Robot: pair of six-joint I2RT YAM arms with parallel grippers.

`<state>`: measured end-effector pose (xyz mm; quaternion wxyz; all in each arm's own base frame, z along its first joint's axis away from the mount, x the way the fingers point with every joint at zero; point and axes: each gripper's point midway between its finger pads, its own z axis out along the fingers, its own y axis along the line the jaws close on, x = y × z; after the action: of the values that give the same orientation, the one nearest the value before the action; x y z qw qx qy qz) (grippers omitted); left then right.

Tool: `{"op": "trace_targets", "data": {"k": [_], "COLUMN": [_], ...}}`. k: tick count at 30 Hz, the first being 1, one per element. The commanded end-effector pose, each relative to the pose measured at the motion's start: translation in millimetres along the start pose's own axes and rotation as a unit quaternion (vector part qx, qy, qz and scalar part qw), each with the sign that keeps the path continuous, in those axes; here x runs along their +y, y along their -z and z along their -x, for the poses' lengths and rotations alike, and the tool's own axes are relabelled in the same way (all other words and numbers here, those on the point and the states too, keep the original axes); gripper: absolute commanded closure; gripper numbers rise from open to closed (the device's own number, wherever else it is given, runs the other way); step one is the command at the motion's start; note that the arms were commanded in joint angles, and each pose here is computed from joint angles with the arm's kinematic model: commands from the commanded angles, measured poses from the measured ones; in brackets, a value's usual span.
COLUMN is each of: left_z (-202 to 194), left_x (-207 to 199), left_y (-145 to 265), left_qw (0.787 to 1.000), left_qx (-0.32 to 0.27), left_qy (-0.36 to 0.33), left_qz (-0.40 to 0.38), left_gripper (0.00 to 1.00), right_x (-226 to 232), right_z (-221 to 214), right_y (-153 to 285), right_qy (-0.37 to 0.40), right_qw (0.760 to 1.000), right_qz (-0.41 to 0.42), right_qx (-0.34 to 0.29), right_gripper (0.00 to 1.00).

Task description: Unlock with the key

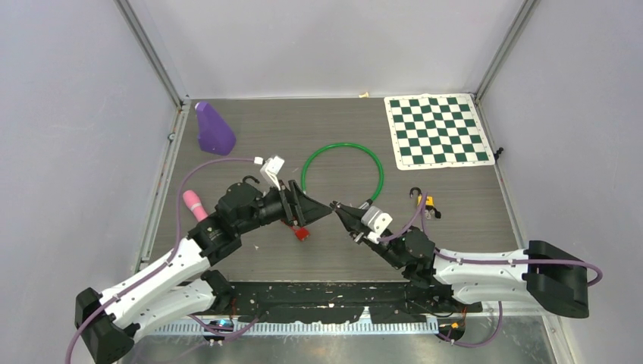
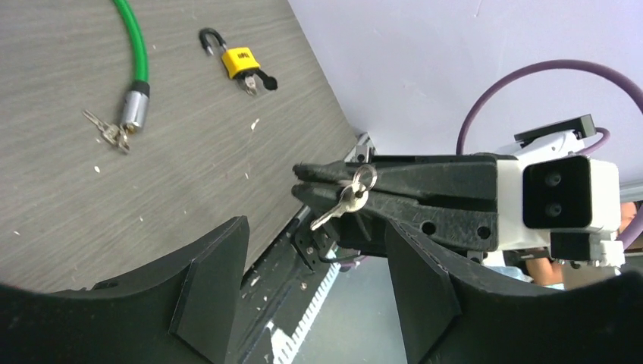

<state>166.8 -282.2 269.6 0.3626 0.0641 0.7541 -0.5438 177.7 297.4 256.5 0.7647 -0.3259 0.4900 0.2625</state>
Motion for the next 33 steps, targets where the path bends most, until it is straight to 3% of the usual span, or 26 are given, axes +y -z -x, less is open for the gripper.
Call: {"op": "trace_targets", "data": {"k": [1,9,22,26,33], "left_z": [-2.6,2.1,0.8,1.1,2.5], "left_x": [-18.7,-31.6,-36.7,-35.7,-33.2], "left_y": [-3.8,-3.9,-7.7,-7.9,-7.7], "left_qw": [0.997,0.989,0.982,0.980,0.979], "left_qx": [-0.002,-0.028,-0.022,-0.026,-0.034], "left_qy": [0.032,0.073,0.118,0.127,0.135], "left_qz": [-0.068,-0.124,-0.147,-0.149,-0.148], "left_gripper": [0.32,0.32,0.37,0.44,0.64], "right_x": [-17.9,-19.7,-17.1,-17.7,-16.7], "right_z": [16.4,22.8,25.6,25.6,25.1], "right_y": [-0.4,-0.2,-5.3,-4.9,-5.5], "right_qy": [-0.042,-0.109,-0.119,-0.119,-0.119], "right_qw": [0.997,0.987,0.986,0.985,0.986], "right_qz": [-0.053,-0.073,-0.071,-0.072,-0.070], "right_qx": [-0.042,-0.087,-0.098,-0.098,-0.098], "right_gripper": [0.95,0.95,0.95,0.95,0.95]}}
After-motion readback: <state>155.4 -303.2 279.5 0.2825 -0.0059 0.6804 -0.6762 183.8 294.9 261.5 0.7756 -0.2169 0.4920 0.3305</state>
